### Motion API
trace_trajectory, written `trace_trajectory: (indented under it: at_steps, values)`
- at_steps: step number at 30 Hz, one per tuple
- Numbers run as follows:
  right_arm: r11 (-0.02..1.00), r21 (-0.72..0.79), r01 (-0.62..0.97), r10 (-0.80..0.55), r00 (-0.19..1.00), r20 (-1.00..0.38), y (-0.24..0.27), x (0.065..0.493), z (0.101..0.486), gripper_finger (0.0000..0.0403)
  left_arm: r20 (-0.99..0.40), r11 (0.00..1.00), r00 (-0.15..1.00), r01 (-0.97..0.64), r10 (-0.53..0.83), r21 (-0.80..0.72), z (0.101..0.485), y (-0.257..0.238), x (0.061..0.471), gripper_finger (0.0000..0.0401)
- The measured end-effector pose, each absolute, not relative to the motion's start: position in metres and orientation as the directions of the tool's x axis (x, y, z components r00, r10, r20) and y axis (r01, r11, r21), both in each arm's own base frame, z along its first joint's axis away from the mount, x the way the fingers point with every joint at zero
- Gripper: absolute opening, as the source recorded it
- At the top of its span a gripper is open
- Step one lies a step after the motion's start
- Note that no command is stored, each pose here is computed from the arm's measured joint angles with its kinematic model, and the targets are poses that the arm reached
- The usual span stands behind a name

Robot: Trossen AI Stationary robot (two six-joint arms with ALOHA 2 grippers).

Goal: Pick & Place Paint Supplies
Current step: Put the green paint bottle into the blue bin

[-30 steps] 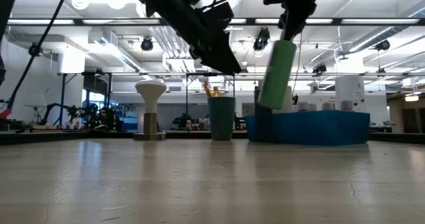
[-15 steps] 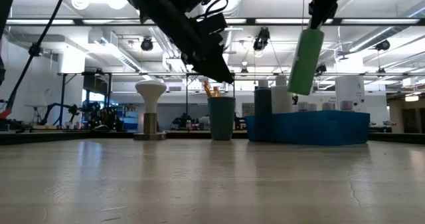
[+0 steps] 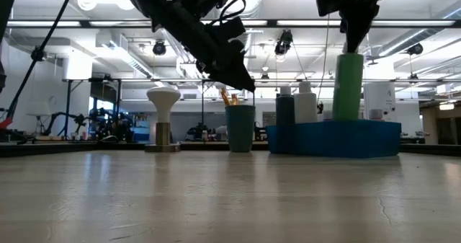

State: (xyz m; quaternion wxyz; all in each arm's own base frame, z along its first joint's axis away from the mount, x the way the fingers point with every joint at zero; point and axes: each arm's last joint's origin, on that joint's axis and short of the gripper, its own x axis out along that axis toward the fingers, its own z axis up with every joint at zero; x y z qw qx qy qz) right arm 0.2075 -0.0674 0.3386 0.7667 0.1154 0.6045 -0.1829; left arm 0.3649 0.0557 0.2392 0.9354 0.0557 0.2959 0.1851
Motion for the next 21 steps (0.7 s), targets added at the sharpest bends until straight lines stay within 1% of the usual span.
trace_trajectory:
  at_steps: [4,8,12,16,21]
  values:
    - [0.904,-0.039,0.425,-0.144,0.218,-0.965,-0.073,0.209,0.334,0.0116,-0.531,0.925,0.757,-0.313,0.38,0.216,0.239,0.056,0.365,0.0355]
    - [0.907,-0.003,0.422,-0.111,0.232,-0.966,-0.077,0.21,0.328,0.0116,-0.532,0.925,0.757,-0.312,0.38,0.216,0.238,0.056,0.364,0.0355]
    - [0.906,-0.004,0.424,-0.098,0.201,-0.975,-0.079,0.21,0.319,0.0116,-0.529,0.922,0.755,-0.324,0.387,0.212,0.237,0.055,0.356,0.0355]
    - [0.913,-0.009,0.409,-0.098,0.199,-0.975,-0.081,0.213,0.316,0.0116,-0.474,0.919,0.787,-0.347,0.394,0.187,0.244,0.053,0.341,0.0355]
    - [0.917,0.02,0.398,-0.077,0.228,-0.971,-0.088,0.218,0.314,0.0116,-0.387,0.915,0.83,-0.367,0.403,0.166,0.254,0.05,0.317,0.0355]
